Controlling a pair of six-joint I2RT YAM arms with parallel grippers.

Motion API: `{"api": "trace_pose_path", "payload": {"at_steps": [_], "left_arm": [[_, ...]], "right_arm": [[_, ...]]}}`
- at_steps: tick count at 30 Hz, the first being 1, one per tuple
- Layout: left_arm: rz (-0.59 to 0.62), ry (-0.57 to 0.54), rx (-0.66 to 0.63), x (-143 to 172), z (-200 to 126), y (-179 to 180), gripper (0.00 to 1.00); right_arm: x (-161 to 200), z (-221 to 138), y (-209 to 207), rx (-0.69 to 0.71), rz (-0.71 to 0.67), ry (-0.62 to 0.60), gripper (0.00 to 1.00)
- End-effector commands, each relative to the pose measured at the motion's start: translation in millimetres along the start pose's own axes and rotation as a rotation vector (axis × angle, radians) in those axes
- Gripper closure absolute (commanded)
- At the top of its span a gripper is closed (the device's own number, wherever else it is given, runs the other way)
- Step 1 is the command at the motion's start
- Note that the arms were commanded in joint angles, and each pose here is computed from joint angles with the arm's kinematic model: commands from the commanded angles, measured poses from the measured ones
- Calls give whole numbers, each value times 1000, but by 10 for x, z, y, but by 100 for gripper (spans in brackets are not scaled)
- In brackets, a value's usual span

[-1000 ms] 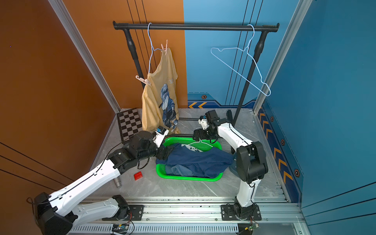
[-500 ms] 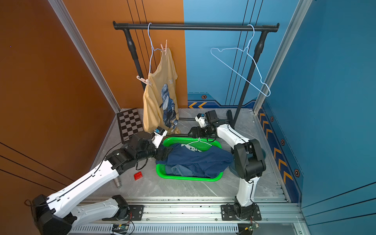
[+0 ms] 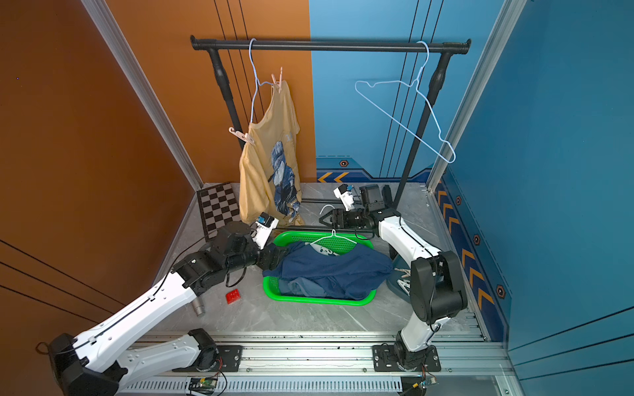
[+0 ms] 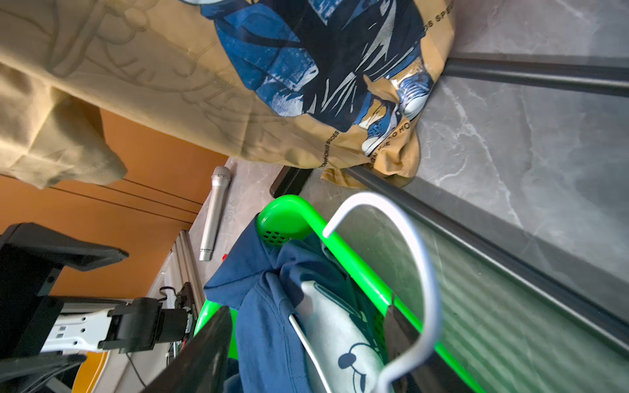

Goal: Remove the clothespins securing t-shirts to the hanger
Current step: Pick up the hanger from the basket.

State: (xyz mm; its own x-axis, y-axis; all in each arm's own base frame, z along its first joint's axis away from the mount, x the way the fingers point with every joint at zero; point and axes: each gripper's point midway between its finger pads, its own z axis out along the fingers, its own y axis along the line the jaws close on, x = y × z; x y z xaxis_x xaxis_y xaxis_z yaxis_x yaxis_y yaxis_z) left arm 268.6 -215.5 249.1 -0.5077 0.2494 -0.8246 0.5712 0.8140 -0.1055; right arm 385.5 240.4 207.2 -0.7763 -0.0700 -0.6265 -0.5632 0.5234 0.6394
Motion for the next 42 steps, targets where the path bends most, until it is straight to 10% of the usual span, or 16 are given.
{"api": "trace_pose_path", "payload": {"at_steps": [1, 15, 32, 42], "left_arm": [[1, 3, -24, 15, -72, 68, 25], [4, 14, -25, 68, -68, 92, 24], [15, 13, -31, 75, -75, 131, 24], [173, -46, -5, -29, -250, 99, 17]], "right_arm": [[73, -107, 181, -55, -79, -4, 33], [592, -324, 167, 36, -213, 84, 48], [724, -298, 307, 60, -400, 149, 100], [538, -639, 778, 33, -511, 30, 100]]}}
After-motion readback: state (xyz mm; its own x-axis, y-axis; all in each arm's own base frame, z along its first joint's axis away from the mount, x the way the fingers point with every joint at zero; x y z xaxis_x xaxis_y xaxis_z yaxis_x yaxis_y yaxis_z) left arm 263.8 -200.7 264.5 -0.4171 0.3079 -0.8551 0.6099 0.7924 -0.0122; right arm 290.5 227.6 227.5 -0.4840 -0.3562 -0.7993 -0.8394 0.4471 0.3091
